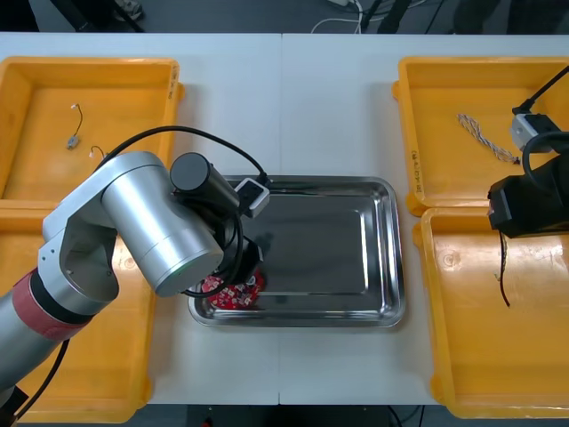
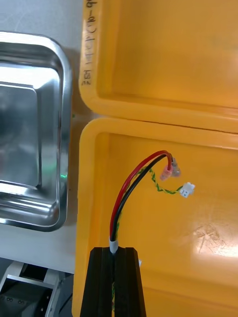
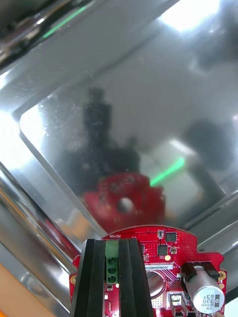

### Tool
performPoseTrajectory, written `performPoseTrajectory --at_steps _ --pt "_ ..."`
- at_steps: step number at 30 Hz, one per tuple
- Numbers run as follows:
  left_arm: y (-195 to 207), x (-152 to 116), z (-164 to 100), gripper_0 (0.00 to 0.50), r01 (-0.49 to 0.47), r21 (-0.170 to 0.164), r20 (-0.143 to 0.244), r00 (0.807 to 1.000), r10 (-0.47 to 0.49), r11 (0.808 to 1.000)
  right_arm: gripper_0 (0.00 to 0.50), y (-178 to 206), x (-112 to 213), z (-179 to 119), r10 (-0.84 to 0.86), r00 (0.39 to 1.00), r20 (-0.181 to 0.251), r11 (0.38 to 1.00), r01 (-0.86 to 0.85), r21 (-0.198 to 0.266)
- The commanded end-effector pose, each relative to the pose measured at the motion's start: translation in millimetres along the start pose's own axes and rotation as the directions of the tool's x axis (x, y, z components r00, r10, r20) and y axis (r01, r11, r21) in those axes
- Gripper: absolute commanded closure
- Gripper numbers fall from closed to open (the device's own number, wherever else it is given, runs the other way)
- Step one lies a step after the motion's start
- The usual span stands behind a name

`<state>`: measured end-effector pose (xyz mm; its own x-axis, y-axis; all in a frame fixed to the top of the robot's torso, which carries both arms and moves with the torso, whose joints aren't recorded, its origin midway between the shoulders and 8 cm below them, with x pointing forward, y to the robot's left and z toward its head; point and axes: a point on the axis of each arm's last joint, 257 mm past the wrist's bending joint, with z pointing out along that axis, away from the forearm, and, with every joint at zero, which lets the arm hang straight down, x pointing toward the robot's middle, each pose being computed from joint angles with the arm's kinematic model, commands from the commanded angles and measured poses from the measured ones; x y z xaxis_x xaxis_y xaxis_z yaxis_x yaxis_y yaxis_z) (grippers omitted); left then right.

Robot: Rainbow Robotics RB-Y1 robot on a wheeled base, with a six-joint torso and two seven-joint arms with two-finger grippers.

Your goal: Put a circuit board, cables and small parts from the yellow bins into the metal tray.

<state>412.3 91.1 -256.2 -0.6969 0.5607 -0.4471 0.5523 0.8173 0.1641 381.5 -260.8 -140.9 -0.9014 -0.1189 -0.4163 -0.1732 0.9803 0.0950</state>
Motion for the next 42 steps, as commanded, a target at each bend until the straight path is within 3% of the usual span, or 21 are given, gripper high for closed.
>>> performPoseTrajectory --at_steps 1,17,42 --pt "-11.0 -24.2 -7.2 0.5 0.093 0.012 0.055 0.994 -0.093 0.996 0.5 10.2 -10.5 -10.6 -0.166 0.986 0.016 0.985 0.165 0.043" --pt "-9.4 -28.9 11.8 0.5 0.094 0.012 0.08 0.992 -0.094 0.996 0.5 25.6 -13.1 -4.3 -0.291 0.957 0.003 0.954 0.29 0.073" --pt "-9.8 -21.7 24.9 0.5 0.09 0.008 0.066 0.994 -0.09 0.996 0.5 32.2 -15.0 -4.1 -0.38 0.925 -0.004 0.923 0.379 0.073"
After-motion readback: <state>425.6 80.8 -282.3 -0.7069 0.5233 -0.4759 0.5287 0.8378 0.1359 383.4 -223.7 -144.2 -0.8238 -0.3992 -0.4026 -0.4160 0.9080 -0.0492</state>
